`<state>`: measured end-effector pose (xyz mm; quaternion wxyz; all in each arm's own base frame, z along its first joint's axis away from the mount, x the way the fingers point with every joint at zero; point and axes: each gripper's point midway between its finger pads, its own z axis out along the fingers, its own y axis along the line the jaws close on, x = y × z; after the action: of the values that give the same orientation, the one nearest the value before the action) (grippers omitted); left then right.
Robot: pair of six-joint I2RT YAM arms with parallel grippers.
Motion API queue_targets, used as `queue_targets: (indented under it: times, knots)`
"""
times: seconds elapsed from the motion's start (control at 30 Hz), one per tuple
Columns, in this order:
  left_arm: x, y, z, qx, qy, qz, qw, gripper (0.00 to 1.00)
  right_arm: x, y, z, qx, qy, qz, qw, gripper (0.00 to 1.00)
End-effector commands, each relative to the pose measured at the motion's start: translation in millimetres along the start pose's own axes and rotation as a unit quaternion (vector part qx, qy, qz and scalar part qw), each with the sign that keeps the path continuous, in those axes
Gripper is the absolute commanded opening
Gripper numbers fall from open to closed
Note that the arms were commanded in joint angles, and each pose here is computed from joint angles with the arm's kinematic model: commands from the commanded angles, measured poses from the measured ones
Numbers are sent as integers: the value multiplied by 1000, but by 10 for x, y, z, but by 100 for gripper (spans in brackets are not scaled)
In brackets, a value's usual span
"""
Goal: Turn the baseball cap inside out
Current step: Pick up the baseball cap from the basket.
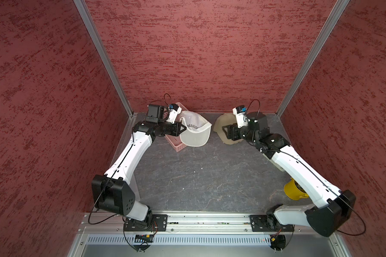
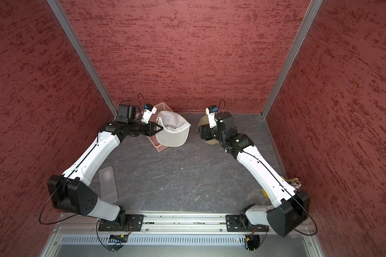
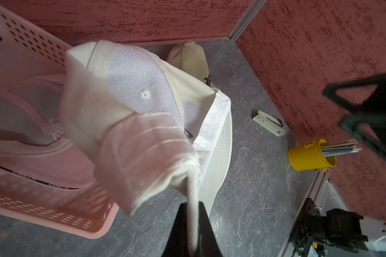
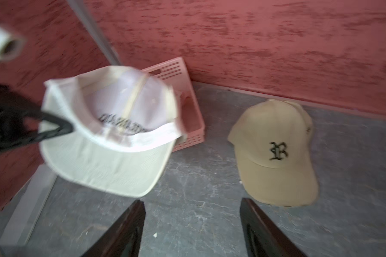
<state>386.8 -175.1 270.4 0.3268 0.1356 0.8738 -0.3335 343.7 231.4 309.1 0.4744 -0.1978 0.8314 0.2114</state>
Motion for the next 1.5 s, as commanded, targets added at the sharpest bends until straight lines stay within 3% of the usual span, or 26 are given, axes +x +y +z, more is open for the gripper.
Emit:
queue_targets:
  times: [0.0,0.1,0.2,0.43,0.67,0.73,0.87,1.0,1.13,1.17,1.23,1.33,1.4,1.47]
  knots:
    - [-152,-76,30,37,-3,-117,993,0,74,597,5,-49,-45,-144,987,73]
    - [-128,-139,66,65,12,-193,979,0,139,985,114,-50,-82,-234,967,74]
    - [-118,-224,50,74,18,-221,972,0,164,1197,268,-37,-109,-294,949,76]
    - [-82,-438,-62,94,25,-222,970,0,99,1269,516,-9,-136,-329,935,78]
    - [154,-650,-10,116,65,-208,969,0,153,1083,882,48,-110,-368,922,77]
    - [213,-670,-16,121,67,-209,968,0,139,962,925,61,-107,-363,924,72]
    - [345,-667,-38,120,80,-206,968,0,80,775,885,72,-108,-348,928,43]
    - [408,-626,-39,112,84,-201,970,0,93,737,798,38,-94,-339,935,26]
    - [449,-636,-9,111,90,-187,972,1,121,679,734,-6,-79,-306,949,3]
    - [461,-607,-9,100,92,-179,974,18,152,650,728,-23,-68,-295,953,0]
    - [461,-534,-58,64,87,-144,984,37,231,588,717,-61,-43,-275,959,0]
    - [347,-303,-240,-20,60,-70,996,55,366,521,689,-105,-15,-259,960,0]
    - [200,-247,-394,-35,40,-44,998,64,420,495,673,-119,-3,-253,960,0]
    - [57,-284,-536,-33,18,-8,999,65,443,480,656,-129,6,-247,960,0]
